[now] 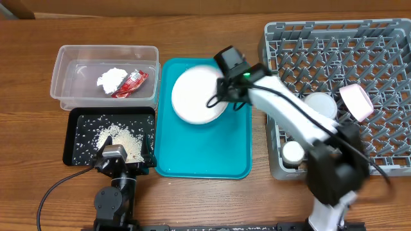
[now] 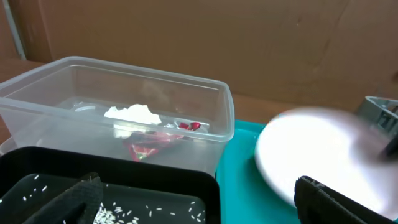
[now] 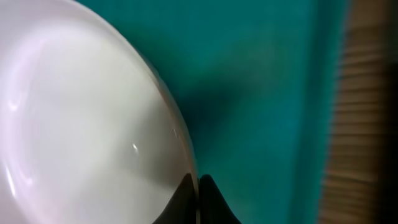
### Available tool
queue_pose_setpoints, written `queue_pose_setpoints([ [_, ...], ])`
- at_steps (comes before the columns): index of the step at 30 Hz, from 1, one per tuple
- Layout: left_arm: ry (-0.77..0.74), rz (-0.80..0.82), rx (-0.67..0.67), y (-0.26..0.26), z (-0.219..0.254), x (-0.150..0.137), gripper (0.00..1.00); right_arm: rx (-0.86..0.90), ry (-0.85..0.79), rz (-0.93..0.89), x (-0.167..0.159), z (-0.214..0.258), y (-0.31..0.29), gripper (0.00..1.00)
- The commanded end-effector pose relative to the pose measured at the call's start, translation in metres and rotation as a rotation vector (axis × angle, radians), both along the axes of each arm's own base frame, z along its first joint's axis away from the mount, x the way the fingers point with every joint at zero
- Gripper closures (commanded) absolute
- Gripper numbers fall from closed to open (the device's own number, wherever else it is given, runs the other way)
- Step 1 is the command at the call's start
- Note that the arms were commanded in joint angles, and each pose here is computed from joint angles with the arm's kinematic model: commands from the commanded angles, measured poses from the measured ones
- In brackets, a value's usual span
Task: Sort waste into correct bins and load items into the dishwasher
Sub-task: 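Lift the white plate and stand it upright in the rack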
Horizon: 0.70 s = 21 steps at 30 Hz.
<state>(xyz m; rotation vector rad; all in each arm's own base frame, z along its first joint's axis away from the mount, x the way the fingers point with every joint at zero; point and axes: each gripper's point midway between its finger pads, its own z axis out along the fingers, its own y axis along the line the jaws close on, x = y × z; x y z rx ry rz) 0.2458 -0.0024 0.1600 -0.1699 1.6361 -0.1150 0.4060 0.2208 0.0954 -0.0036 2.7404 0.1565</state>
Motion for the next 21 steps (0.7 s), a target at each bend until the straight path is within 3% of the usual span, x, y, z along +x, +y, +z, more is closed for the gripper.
queue_pose_setpoints([
  [1, -0.006, 0.018, -0.015, 0.003, -0.001, 0.000, 0.00, -0.160, -0.354, -0.131, 0.010, 0.128, -0.065, 0.96],
  [5, -0.006, 0.017, -0.015, 0.003, -0.001, 0.000, 0.00, -0.397, -0.541, -0.299, 0.000, 0.197, -0.140, 0.96],
  [8, -0.006, 0.018, -0.015, 0.003, -0.001, 0.000, 0.00, -0.624, -0.564, -0.390, -0.004, 0.221, -0.197, 0.96],
  [16, -0.006, 0.017, -0.015, 0.003, -0.001, 0.000, 0.00, -0.830, -0.416, -0.561, 0.002, 0.196, -0.288, 0.96],
  [21, -0.006, 0.017, -0.015, 0.003, -0.001, 0.000, 0.00, -0.892, -0.354, -0.586, 0.011, 0.175, -0.308, 0.96],
])
